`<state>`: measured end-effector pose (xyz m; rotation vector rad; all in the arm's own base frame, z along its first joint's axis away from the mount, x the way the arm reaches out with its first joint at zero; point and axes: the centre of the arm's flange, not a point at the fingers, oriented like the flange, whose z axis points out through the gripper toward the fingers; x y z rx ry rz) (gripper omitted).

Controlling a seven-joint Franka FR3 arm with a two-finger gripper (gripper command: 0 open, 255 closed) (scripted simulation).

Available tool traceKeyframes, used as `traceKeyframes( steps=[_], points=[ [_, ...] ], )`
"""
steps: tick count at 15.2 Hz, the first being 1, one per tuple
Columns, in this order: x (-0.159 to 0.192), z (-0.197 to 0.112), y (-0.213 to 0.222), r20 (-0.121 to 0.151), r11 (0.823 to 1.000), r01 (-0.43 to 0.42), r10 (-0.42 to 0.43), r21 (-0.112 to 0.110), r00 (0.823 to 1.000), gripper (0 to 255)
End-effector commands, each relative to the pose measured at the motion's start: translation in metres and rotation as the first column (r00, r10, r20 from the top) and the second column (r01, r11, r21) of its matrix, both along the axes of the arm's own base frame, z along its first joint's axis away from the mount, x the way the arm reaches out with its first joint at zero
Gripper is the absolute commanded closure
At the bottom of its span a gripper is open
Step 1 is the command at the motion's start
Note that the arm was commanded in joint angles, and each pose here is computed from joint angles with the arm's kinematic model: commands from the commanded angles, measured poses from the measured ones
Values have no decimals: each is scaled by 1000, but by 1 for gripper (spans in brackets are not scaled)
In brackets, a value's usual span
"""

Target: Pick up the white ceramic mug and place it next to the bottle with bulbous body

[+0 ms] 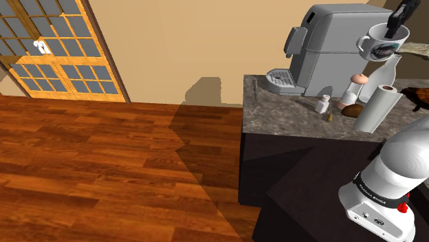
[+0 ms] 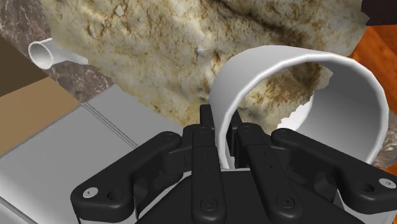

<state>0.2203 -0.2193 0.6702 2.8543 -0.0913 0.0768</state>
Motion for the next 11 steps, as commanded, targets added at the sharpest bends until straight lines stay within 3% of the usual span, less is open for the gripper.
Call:
traceKeyframes(
  steps=[1, 11],
  points=[
    [-22, 0, -18, 0, 1000, -1, 1, 0, 1000, 255],
    [-124, 0, -102, 0, 1000, -1, 1, 0, 1000, 255]
  ],
)
